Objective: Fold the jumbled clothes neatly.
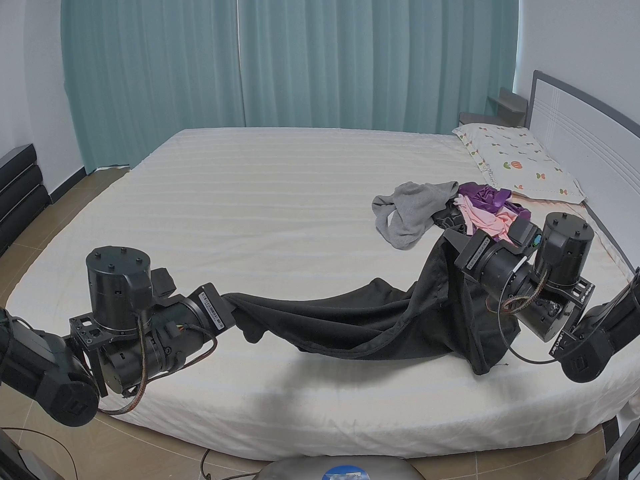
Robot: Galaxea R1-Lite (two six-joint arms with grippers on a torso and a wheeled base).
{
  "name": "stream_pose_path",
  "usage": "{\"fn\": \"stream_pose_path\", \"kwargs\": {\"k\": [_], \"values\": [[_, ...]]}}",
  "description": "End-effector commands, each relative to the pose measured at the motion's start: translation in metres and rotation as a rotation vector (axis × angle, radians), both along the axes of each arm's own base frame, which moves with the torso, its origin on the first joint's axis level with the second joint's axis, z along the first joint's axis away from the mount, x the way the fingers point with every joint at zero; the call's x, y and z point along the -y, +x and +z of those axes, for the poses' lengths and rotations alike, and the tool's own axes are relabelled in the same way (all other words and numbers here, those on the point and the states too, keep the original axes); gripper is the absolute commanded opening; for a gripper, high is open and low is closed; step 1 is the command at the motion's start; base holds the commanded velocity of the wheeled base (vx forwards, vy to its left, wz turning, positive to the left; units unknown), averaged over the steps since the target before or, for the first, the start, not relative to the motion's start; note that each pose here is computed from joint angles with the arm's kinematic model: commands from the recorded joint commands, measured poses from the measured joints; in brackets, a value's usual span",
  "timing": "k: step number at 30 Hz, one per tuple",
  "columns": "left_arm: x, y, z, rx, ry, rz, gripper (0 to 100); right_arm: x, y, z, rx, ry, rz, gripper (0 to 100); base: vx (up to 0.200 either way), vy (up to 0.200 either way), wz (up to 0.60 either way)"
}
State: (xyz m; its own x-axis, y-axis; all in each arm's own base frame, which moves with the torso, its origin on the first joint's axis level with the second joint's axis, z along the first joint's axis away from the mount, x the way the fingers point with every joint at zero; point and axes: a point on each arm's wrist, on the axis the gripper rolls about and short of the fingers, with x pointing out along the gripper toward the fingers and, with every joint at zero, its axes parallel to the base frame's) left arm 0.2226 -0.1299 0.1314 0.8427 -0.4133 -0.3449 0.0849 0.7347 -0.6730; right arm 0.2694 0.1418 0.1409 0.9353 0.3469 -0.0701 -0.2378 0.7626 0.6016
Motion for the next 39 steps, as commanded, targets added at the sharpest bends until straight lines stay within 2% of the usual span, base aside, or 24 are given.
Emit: {"fn": "stream_pose_path", "kwargs": {"k": [1, 8, 33, 39], "values": [[-0.002, -0.001, 0.003, 0.010, -0.005, 0.007, 0, 0.001, 0.000, 0.001, 0.005, 0.002, -0.001, 0, 0.000, 0.200, 0.00], [-0.005, 0.000, 0.006, 0.020, -0.009, 0.017, 0, 0.003, -0.005, 0.011, 0.034, 0.018, -0.001, 0, 0.000, 0.200, 0.00], [-0.009, 0.000, 0.007, 0.024, -0.012, 0.031, 0, 0.008, -0.004, 0.015, 0.044, 0.023, -0.001, 0, 0.000, 0.200, 0.00], [-0.009, -0.002, 0.006, 0.014, -0.006, 0.029, 0, 0.021, -0.007, 0.015, 0.039, 0.017, -0.030, 0, 0.000, 0.000, 0.00]]}}
